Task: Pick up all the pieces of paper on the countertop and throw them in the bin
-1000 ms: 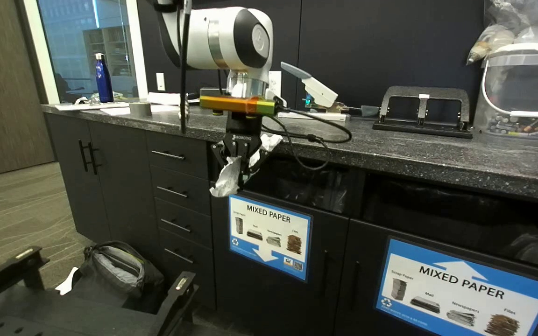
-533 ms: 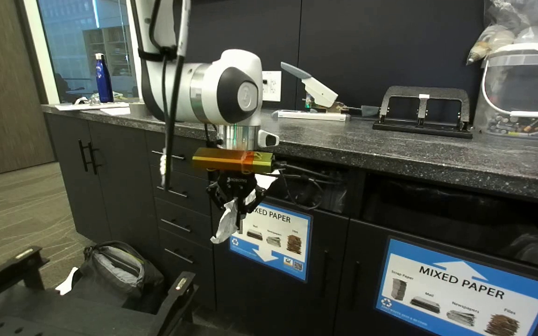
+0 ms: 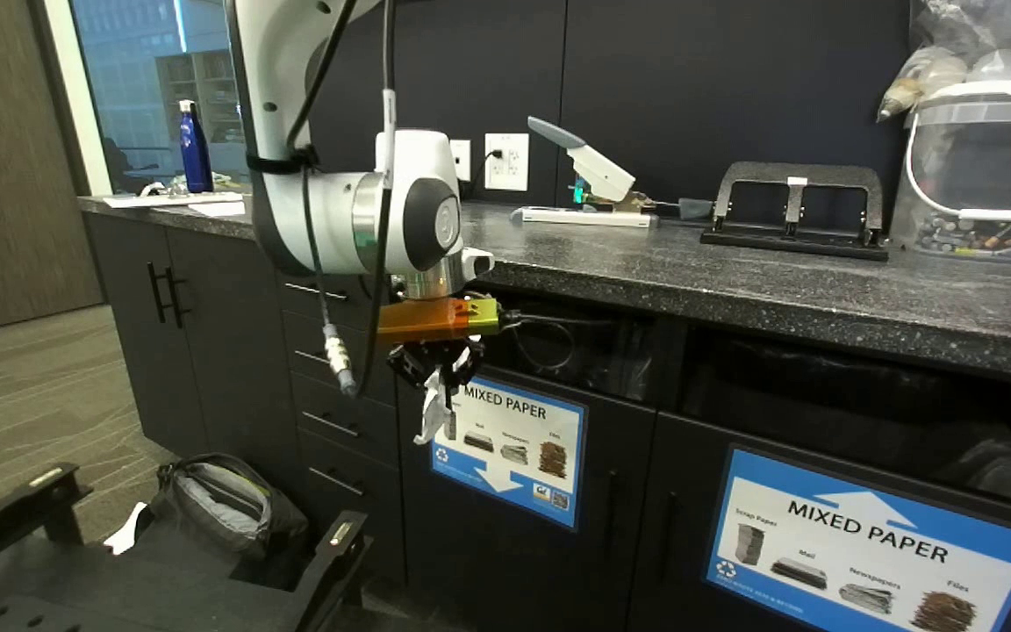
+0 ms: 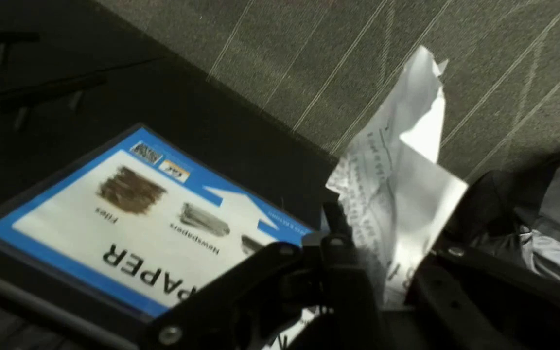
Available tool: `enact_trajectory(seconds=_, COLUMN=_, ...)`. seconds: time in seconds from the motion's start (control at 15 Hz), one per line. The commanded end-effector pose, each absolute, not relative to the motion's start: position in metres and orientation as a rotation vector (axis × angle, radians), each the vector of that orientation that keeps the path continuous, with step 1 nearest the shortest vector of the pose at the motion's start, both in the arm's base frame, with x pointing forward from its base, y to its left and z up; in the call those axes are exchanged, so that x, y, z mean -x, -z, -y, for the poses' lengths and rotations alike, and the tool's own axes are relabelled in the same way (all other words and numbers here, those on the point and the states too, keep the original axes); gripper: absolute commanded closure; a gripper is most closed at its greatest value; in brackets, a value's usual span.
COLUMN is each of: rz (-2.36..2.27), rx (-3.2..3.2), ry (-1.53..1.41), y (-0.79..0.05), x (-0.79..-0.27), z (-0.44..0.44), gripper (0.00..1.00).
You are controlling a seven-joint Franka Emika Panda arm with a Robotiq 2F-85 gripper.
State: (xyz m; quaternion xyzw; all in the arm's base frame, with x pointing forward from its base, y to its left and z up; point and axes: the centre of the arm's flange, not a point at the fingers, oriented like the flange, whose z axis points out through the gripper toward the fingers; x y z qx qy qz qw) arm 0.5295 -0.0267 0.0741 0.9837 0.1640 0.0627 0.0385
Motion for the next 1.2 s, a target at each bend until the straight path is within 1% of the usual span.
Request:
enact_trajectory(seconds=0.0, rz=-0.486, rx=-2.934, ry=-0.371, y=-0.08, x=-0.56, z=0.023, gripper=0.91)
enact_trajectory(seconds=0.2, rz=-0.39, rx=-2.857, ry=-0.551, y=-0.086, x=-0.577, z=0.031, gripper=0.92)
enact_trajectory(seconds=0.27, rz=-0.355, rx=-2.836, ry=-0.611, y=-0.089, x=-0.581, z=0.033, gripper=0.9)
enact_trajectory(seconds=0.33, rz=-0.314, rx=-2.815, ry=-0.671, y=-0.087, x=-0.581, z=0.035, gripper=0.91)
enact_trajectory(seconds=0.4, rz=-0.274, rx=-2.792, ry=-0.729, y=-0.088, x=-0.581, z=0.035, gripper=0.89)
enact_trajectory(seconds=0.6, rz=-0.125, rx=-2.738, ry=-0.887, y=-0.088, x=-0.583, z=0.033, gripper=0.92)
enact_trajectory(seconds=0.93, rz=0.087, rx=-2.601, ry=-1.099, y=-0.075, x=-0.591, z=0.028, gripper=0.9)
enact_trajectory(seconds=1.13, rz=0.173, rx=-2.534, ry=-1.183, y=-0.074, x=-0.595, z=0.026, gripper=0.91)
